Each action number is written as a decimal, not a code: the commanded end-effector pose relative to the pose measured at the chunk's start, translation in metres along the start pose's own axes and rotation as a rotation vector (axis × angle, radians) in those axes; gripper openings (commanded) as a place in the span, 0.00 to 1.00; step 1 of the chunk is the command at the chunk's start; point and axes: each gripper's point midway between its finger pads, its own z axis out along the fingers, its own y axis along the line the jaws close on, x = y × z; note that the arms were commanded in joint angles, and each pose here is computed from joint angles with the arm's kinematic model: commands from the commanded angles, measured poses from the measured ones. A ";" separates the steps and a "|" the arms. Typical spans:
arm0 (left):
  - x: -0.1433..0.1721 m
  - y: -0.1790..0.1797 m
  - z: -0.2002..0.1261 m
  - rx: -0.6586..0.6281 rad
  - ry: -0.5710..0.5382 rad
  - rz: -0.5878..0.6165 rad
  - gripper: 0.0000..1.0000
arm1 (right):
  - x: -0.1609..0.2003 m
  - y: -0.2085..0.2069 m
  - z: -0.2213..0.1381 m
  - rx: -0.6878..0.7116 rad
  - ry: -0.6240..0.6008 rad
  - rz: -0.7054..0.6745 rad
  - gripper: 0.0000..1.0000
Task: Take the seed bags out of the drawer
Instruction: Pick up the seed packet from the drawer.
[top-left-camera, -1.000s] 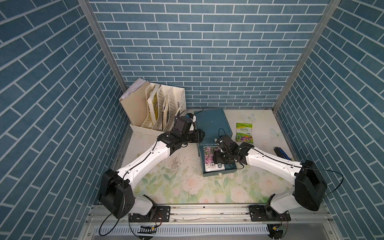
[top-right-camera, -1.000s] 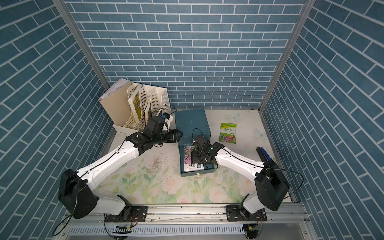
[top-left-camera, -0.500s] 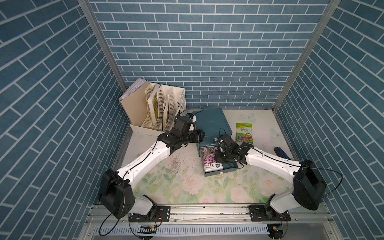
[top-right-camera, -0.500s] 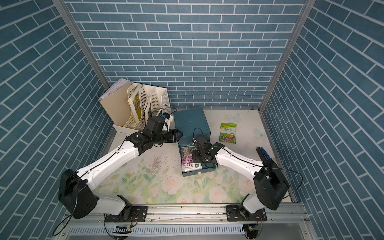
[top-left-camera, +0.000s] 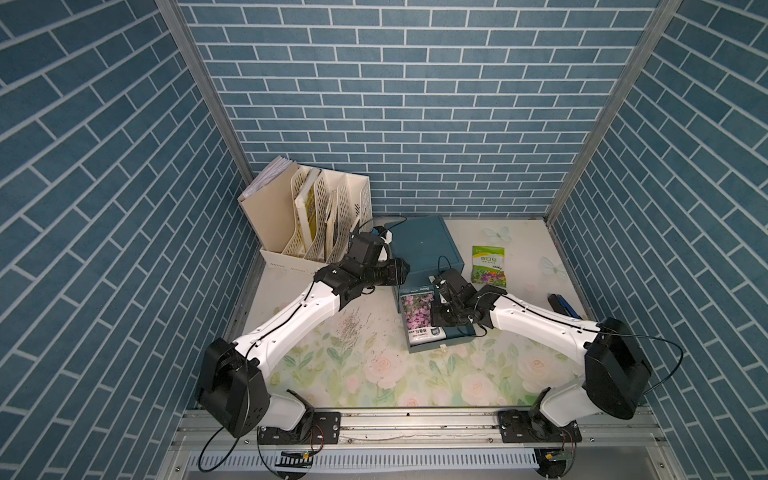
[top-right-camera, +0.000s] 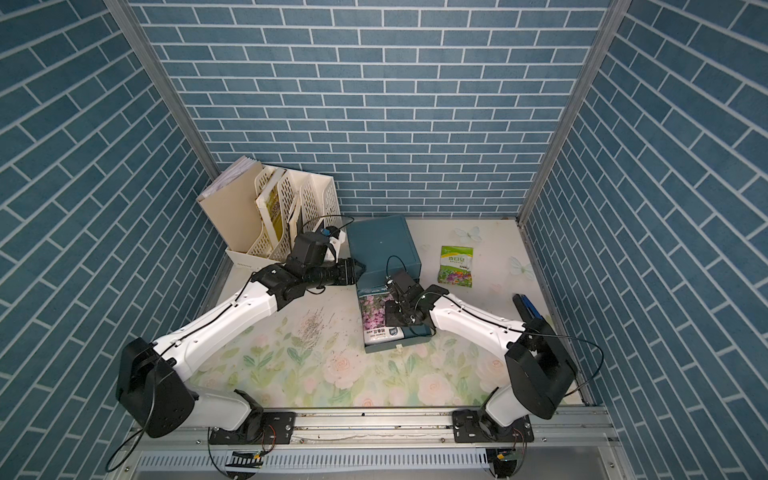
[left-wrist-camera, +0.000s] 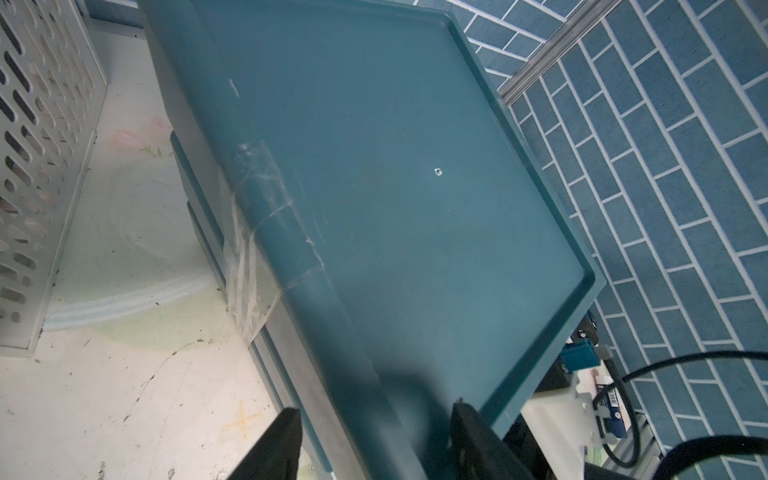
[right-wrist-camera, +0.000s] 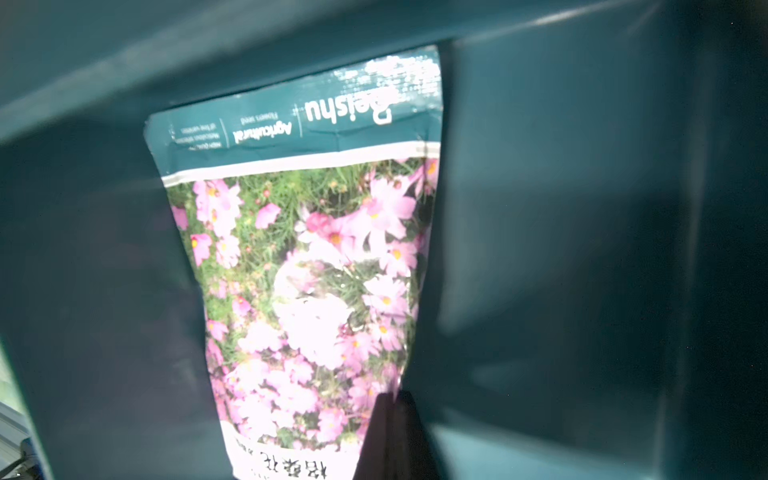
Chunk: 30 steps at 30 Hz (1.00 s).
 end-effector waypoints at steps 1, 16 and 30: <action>0.025 0.012 0.001 -0.039 0.098 0.011 0.61 | -0.008 0.003 -0.001 -0.019 -0.032 -0.004 0.00; 0.024 0.014 0.000 -0.044 0.098 0.014 0.61 | -0.031 0.017 -0.035 -0.059 -0.093 0.013 0.00; 0.026 0.016 0.002 -0.046 0.103 0.017 0.61 | -0.034 0.016 -0.056 -0.069 -0.110 0.040 0.00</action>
